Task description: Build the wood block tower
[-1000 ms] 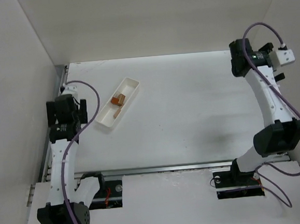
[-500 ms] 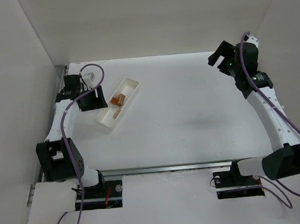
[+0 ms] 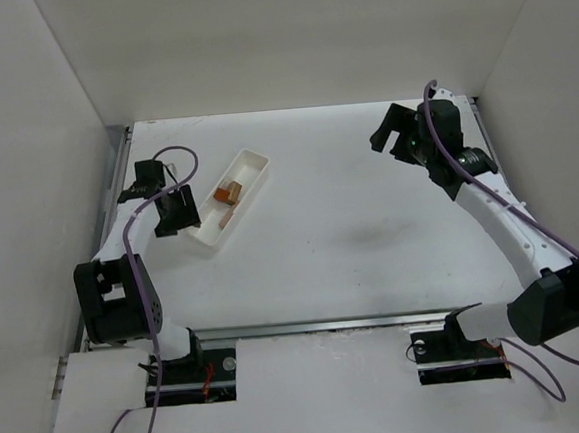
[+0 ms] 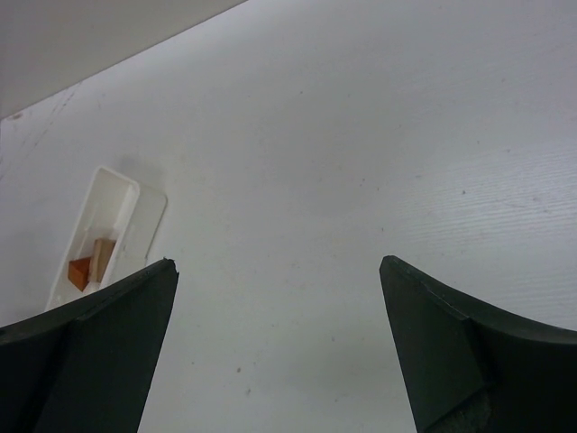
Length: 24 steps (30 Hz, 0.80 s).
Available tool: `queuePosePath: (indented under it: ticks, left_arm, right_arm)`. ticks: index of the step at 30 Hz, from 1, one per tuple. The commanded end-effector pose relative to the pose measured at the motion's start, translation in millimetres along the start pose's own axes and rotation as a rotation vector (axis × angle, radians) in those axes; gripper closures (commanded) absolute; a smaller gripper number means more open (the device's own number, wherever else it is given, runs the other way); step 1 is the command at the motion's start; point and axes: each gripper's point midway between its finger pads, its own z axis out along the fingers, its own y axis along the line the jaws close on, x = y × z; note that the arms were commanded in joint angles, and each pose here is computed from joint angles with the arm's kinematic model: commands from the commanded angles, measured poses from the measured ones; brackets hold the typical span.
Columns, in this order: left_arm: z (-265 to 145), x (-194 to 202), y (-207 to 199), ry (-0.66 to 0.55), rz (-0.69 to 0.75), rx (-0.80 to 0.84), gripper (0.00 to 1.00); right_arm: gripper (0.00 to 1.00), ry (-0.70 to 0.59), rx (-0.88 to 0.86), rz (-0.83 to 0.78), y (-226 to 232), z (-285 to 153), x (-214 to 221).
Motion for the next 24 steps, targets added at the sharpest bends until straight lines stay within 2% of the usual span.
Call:
queuePosePath:
  ticks: [1, 7, 11, 12, 15, 18, 19, 24]
  left_arm:
    - [6.0, 4.7, 3.9, 0.009, -0.024, -0.016, 0.42]
    - [25.3, 21.1, -6.6, 0.102, -0.012, 0.059, 0.44]
    - [35.6, 24.7, -5.2, 0.136, -0.017, 0.054, 0.62]
    - [35.6, 24.7, -5.2, 0.136, -0.017, 0.054, 0.70]
    - [42.4, 26.9, -2.7, 0.149, -0.018, 0.043, 0.77]
    - [48.3, 28.8, -0.4, 0.159, -0.028, 0.030, 0.90]
    - [47.7, 24.7, 1.1, 0.149, -0.026, 0.019, 1.00]
    - [47.4, 17.1, 1.9, 0.126, -0.023, 0.011, 1.00]
  right_arm:
    - [0.00, -0.040, -0.022, -0.011, 13.0, 2.4, -3.3]
    - [0.00, -0.030, 0.012, -0.028, 14.8, 4.5, 1.4]
    - [0.00, -0.033, 0.011, -0.037, 19.4, 3.3, 4.2]
    - [0.00, -0.033, 0.011, -0.037, 19.4, 3.3, 4.3]
    - [0.00, -0.029, 0.018, -0.049, 22.4, 1.8, 8.8]
    - [0.00, -0.021, 0.022, -0.058, 23.7, 0.6, 12.8]
    - [0.00, -0.021, 0.022, -0.058, 23.7, 0.6, 12.8]
    - [0.00, -0.012, 0.017, -0.084, 30.0, -2.1, 19.9]
